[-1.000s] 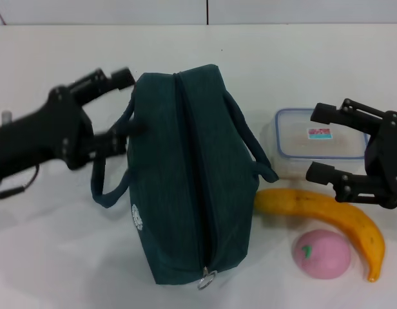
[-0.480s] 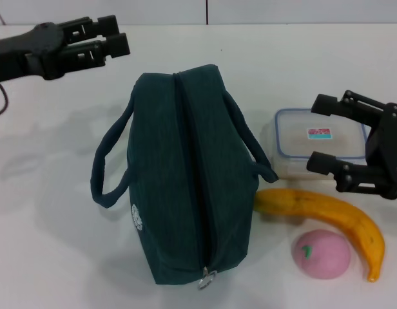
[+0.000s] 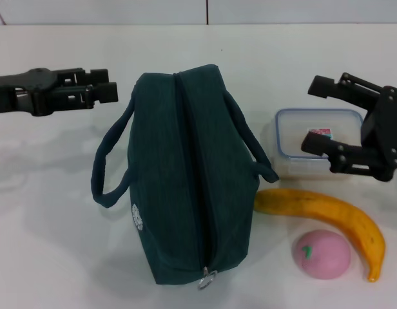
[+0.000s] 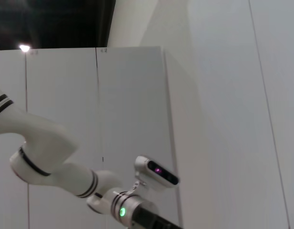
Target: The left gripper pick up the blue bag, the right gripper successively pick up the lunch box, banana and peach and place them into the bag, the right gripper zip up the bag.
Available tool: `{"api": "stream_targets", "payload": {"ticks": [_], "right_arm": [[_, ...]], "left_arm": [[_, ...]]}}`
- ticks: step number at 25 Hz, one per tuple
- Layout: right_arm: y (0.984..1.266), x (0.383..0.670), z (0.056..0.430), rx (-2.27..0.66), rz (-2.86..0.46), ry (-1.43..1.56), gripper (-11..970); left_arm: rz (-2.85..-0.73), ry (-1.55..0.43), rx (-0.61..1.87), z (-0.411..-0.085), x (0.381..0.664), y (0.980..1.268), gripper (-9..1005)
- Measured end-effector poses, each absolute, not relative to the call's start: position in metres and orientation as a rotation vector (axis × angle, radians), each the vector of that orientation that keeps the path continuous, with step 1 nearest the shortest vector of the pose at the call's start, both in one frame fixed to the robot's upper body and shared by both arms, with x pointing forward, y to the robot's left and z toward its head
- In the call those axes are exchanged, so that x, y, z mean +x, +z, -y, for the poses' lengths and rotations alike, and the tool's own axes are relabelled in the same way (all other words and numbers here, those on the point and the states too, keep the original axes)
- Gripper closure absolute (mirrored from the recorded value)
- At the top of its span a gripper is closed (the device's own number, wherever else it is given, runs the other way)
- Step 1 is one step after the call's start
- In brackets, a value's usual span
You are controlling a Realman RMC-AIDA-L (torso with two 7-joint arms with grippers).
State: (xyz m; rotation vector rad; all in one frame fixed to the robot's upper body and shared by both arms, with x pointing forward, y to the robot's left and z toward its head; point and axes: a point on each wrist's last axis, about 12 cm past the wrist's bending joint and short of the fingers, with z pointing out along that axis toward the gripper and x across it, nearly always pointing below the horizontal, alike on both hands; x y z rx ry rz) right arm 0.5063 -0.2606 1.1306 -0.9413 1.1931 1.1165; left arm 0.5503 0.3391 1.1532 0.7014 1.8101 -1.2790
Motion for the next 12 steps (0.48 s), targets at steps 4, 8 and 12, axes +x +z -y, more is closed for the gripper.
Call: {"api": "stream_targets", "payload": {"ticks": [4,8,12], "right_arm": [[1.1316,0.5135,0.2545,-0.939,-1.201,1.101,120],[1.1317,0.5163,0.2523,-0.933,-1.203,1.090,120],[1.1317,0.5179,0.2511,-0.933,-1.206,1.085,120]], "left_arm": [[-1.819,-1.277,0.688,-0.3407,0.5468,1.1495,221],[-1.828,-1.291,0.662,-0.3413,0.5443,1.1469,223],[-1.844,-1.319,0.629,-0.3399,0.5435,1.1454,224]]}}
